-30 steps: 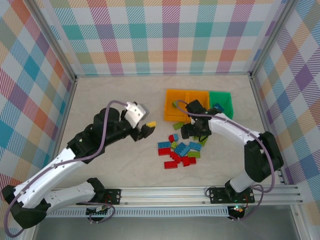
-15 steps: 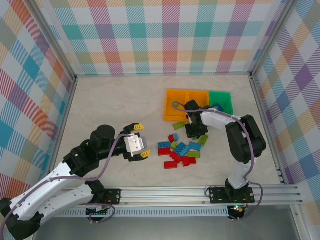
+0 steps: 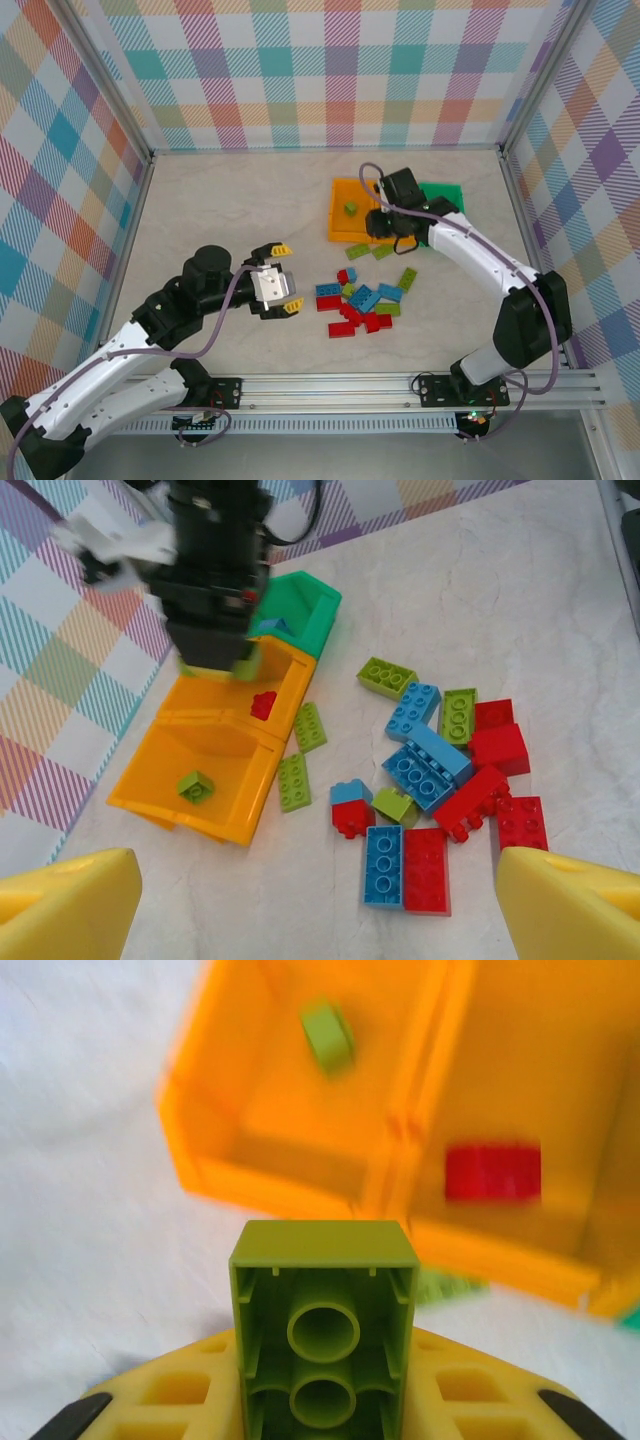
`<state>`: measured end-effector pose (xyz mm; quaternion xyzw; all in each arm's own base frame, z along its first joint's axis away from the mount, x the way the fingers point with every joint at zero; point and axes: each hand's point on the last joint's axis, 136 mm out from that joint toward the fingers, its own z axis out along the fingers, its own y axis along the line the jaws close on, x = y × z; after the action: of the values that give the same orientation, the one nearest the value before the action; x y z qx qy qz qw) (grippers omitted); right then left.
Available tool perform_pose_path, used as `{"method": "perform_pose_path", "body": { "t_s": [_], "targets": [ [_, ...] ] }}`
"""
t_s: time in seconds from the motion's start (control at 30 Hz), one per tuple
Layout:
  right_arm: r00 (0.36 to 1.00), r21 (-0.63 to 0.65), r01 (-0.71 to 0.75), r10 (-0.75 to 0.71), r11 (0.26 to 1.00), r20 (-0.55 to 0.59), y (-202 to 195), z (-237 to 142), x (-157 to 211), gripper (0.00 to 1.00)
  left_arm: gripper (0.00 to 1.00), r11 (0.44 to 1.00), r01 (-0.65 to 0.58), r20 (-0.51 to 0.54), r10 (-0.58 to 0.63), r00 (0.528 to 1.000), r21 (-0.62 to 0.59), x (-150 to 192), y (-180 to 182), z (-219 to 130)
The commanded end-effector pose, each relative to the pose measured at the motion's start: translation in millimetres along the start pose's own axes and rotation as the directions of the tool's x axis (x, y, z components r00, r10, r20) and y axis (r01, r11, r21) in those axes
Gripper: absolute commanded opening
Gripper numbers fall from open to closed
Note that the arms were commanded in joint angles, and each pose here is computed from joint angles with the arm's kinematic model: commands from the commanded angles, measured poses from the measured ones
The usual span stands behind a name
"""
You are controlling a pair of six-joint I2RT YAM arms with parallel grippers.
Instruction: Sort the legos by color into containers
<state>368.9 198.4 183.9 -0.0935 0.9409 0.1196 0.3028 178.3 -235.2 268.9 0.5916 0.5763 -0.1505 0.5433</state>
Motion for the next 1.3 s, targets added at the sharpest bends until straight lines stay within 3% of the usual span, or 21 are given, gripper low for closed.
{"method": "perform_pose_path", "body": {
  "t_s": [0.0,0.23,0.33,0.47,0.7,0.8,0.97,1.27],
  "targets": [
    [1.0,-0.014,0.014,-0.014,1.0,0.021,13.7,36.4,-32.1,0.25,0.92,1.0,0.025,0.075,-0.025,0.997,-0.001,-10.4,5.2,0.7],
    [0.998,-0.006,0.006,-0.006,1.0,-0.058,23.0,102.7,-51.7,0.28,0.94,0.999,0.036,0.028,-0.035,0.999,-0.025,7.0,6.4,1.6],
    [0.997,-0.005,-0.007,0.006,1.0,-0.076,24.8,110.9,-53.7,0.37,0.94,0.999,0.037,0.017,-0.036,0.999,-0.04,14.5,8.7,2.7],
    [0.998,-0.012,-0.003,0.003,1.0,-0.07,27.3,98.2,-59.7,0.49,0.94,0.999,0.044,0.005,-0.044,0.999,-0.019,18.9,6.1,4.8],
    [0.999,-0.033,0.007,-0.008,0.999,-0.045,28.3,50.5,-54.9,0.53,0.95,0.998,0.053,-0.022,-0.053,0.998,0.017,24.8,-0.3,6.4],
    [0.999,-0.091,0.008,-0.011,0.996,-0.037,39.3,23.3,-35.7,0.53,0.95,0.999,0.052,-0.027,-0.051,0.998,0.013,26.5,0.0,6.4],
    [0.996,-0.115,0.055,-0.063,0.992,-0.067,67.3,-5.0,28.1,0.52,0.95,0.999,0.036,-0.044,-0.034,0.998,0.029,32.1,-2.1,8.2],
    [0.938,-0.102,0.055,-0.087,0.993,-0.337,120.8,6.1,134.2,0.57,0.99,0.997,0.042,-0.157,-0.032,0.987,0.059,55.9,3.4,-7.3]
  ]
}}
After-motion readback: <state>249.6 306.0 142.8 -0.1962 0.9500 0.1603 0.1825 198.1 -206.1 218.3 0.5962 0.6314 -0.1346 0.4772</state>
